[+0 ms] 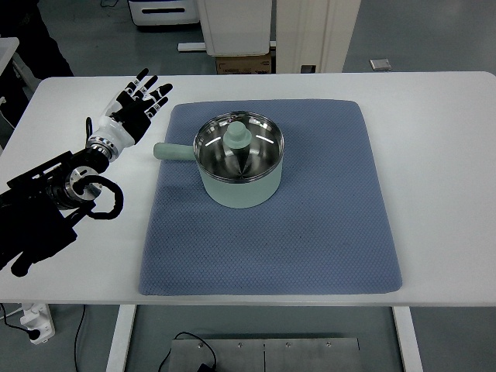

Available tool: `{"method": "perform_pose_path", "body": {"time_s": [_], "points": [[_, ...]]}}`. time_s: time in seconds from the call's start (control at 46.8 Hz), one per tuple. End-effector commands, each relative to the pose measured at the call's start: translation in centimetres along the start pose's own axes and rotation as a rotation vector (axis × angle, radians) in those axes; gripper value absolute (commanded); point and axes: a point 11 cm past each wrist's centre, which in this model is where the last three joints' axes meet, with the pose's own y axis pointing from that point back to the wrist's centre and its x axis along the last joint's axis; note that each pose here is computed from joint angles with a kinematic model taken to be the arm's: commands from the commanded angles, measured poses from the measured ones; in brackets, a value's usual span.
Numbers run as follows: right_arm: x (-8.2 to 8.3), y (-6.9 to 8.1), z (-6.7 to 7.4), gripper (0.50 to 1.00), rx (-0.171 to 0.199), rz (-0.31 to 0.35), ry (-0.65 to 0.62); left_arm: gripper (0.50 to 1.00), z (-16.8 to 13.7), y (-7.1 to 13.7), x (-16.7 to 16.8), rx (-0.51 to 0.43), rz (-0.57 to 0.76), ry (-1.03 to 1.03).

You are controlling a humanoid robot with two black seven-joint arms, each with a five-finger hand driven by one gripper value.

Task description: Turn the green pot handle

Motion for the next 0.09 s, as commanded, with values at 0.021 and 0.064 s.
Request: {"method": "perform_pose_path", "body": {"time_s": [0.021,0.064], "points": [[0.03,0.00,0.03,1.000,-0.001,0.001,-0.001,1.000,0.02,0.00,0.02,-0.001,0.001,-0.001],[0.03,0.00,0.03,1.000,-0.001,0.001,-0.003,1.000,0.01,0.00,0.02,0.000,0.001,-0.001]]}}
